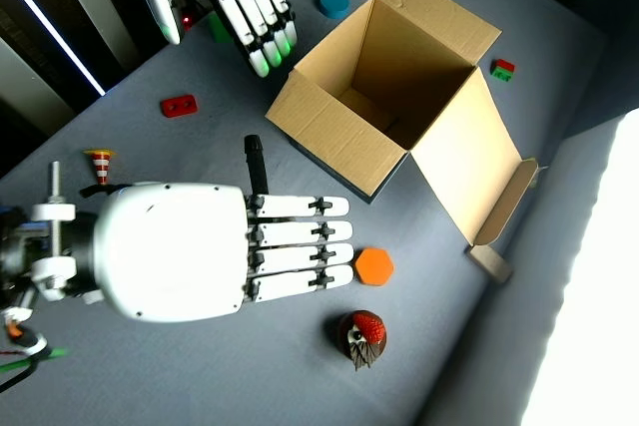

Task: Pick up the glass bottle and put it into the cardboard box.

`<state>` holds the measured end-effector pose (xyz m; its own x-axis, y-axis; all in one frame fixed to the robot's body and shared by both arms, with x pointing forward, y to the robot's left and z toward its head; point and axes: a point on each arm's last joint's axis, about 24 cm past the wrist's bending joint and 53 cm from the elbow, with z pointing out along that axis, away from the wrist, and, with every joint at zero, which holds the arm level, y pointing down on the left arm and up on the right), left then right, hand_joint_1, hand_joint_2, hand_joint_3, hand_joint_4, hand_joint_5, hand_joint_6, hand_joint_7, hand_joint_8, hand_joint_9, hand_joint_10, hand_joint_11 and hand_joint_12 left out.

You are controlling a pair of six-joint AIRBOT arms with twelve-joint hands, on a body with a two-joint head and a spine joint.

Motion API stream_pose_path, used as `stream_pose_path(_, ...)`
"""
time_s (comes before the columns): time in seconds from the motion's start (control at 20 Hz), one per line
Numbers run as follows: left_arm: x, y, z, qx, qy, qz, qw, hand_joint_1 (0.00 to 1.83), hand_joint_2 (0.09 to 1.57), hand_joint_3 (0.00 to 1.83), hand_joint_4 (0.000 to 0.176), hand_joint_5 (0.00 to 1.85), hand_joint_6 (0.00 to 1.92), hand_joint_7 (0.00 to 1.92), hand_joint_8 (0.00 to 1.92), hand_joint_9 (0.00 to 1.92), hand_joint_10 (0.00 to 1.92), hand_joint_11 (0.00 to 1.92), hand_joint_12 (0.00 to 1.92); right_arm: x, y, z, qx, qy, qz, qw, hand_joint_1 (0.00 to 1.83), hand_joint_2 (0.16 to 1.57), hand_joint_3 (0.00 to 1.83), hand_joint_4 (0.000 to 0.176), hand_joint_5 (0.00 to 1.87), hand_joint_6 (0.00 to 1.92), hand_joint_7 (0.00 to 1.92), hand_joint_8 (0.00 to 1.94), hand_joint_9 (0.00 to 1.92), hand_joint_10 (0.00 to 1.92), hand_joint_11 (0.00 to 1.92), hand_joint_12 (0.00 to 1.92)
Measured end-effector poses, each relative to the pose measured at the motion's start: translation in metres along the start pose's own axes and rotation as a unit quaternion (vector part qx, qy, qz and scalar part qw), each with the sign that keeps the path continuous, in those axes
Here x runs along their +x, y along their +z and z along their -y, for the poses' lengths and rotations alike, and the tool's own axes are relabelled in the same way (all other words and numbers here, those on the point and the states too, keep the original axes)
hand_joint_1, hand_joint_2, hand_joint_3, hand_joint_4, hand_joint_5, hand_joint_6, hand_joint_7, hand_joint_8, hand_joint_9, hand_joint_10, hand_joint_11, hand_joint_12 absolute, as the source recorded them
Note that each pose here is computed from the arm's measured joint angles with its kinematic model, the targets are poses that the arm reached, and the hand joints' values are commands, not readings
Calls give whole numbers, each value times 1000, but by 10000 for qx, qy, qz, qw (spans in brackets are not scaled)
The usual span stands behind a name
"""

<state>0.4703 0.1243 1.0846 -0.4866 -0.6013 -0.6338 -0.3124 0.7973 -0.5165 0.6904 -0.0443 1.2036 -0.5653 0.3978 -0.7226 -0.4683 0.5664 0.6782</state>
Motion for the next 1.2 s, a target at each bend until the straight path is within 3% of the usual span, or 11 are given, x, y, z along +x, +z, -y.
stream_pose_path(0.25, 5, 7, 2, 190, 72, -71, 9998, 77, 1297, 0, 26, 76, 1, 94, 1, 79, 0, 0, 230, 0, 10, 11, 158, 134, -2, 9998, 1056, 953, 0, 0, 63, 0, 81, 8, 36, 9, 0, 0)
stream_pose_path(0.5, 12, 13, 0, 212, 49, -186, 9996, 41, 1284, 0, 29, 86, 5, 93, 0, 75, 0, 0, 220, -1, 11, 11, 158, 137, 8, 9998, 1046, 953, 0, 0, 76, 6, 87, 8, 39, 9, 0, 0)
stream_pose_path(0.7, 9, 17, 5, 392, 149, -122, 9990, 64, 1285, 0, 31, 87, 3, 92, 0, 75, 0, 0, 233, -1, 11, 10, 123, 143, 14, 9998, 1047, 953, 0, 0, 78, 6, 88, 7, 40, 9, 0, 0)
stream_pose_path(1.05, 8, 21, 1, 361, 204, -92, 9991, 69, 1280, 0, 35, 86, 2, 90, 0, 73, 0, 0, 222, -2, 11, 9, 119, 143, 15, 9998, 1052, 954, 0, 0, 123, 24, 129, 22, 84, 26, 28, 13)
stream_pose_path(1.1, 7, 23, 1, 388, 182, -74, 9991, 69, 1279, 0, 36, 87, 2, 90, 0, 73, 0, 0, 220, -2, 11, 9, 113, 143, 16, 9998, 1048, 1036, 0, 0, 348, 29, 411, 5, 338, 65, 5, 845)
stream_pose_path(1.15, 7, 24, -2, 358, 132, -59, 9993, 69, 1280, 0, 37, 88, 2, 90, 0, 74, 0, 0, 219, -2, 10, 8, 95, 148, 22, 9998, 1023, 1105, 11, 0, 483, 66, 580, 39, 495, 127, 0, 1261)
stream_pose_path(1.2, 6, 25, -3, 356, 146, -38, 9993, 69, 1281, 0, 37, 88, 2, 90, 0, 73, 0, 0, 218, -2, 10, 8, 87, 151, 25, 9998, 1027, 1147, 8, 0, 557, 106, 700, 49, 562, 262, 49, 1396)
